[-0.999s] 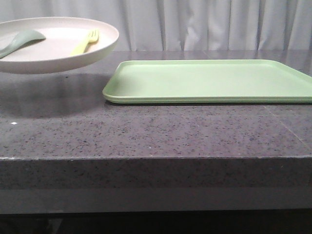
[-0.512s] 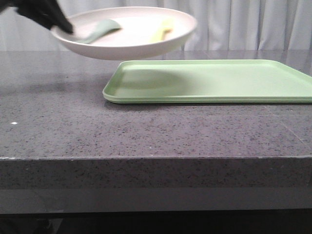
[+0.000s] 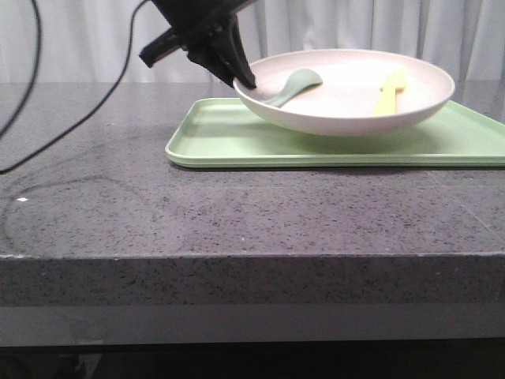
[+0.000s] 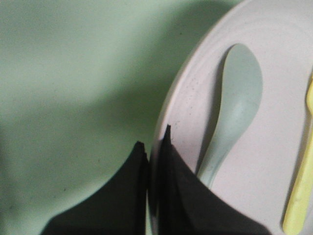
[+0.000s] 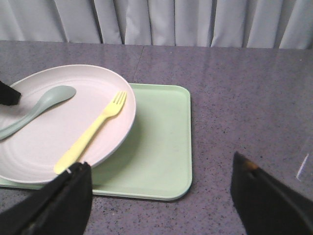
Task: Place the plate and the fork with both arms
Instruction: 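Lift the plate with the left gripper and carry it onto the green tray, then open the left gripper, release the plate, and raise the arm away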
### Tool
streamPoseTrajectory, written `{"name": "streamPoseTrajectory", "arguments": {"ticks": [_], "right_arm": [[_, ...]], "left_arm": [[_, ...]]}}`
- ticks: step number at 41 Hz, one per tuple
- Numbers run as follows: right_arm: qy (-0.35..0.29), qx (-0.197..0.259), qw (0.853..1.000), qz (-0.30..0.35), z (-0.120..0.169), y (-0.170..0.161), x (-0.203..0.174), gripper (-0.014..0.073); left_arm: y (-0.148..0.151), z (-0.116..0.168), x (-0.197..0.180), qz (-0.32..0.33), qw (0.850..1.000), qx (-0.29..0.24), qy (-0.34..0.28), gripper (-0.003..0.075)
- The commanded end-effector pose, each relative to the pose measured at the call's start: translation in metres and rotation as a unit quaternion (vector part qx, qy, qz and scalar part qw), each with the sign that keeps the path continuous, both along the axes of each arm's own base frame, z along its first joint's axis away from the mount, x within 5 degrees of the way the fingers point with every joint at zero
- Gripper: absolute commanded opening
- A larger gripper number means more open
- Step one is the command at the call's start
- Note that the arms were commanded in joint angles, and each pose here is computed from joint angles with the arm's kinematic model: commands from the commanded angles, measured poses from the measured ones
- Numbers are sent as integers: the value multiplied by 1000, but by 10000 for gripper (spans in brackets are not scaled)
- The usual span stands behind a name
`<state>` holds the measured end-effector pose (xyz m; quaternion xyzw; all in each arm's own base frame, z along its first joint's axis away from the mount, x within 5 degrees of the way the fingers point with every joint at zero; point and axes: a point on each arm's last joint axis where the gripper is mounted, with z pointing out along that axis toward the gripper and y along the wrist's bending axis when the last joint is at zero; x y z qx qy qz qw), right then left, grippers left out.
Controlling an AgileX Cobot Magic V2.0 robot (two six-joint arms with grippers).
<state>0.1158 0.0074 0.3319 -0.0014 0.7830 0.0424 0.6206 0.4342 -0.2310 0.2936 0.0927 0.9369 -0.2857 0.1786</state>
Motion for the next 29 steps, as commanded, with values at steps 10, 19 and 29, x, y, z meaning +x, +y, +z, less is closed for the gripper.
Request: {"name": "streamPoseTrajectory", "arguments": {"ticks": [10,19,29], "right_arm": [[-52,-3,999,-4,19,-1,2,603],[-52,-3,999,-4,19,-1,2,603],[-52,-3,999,-4,19,-1,2,603]], "left_arm": [[-12,27,5,24,998,-51,-33,-18],[-12,25,7,28,998,-48,-38,-17],[-12,25,8,27,998,-48,-40,22]]}}
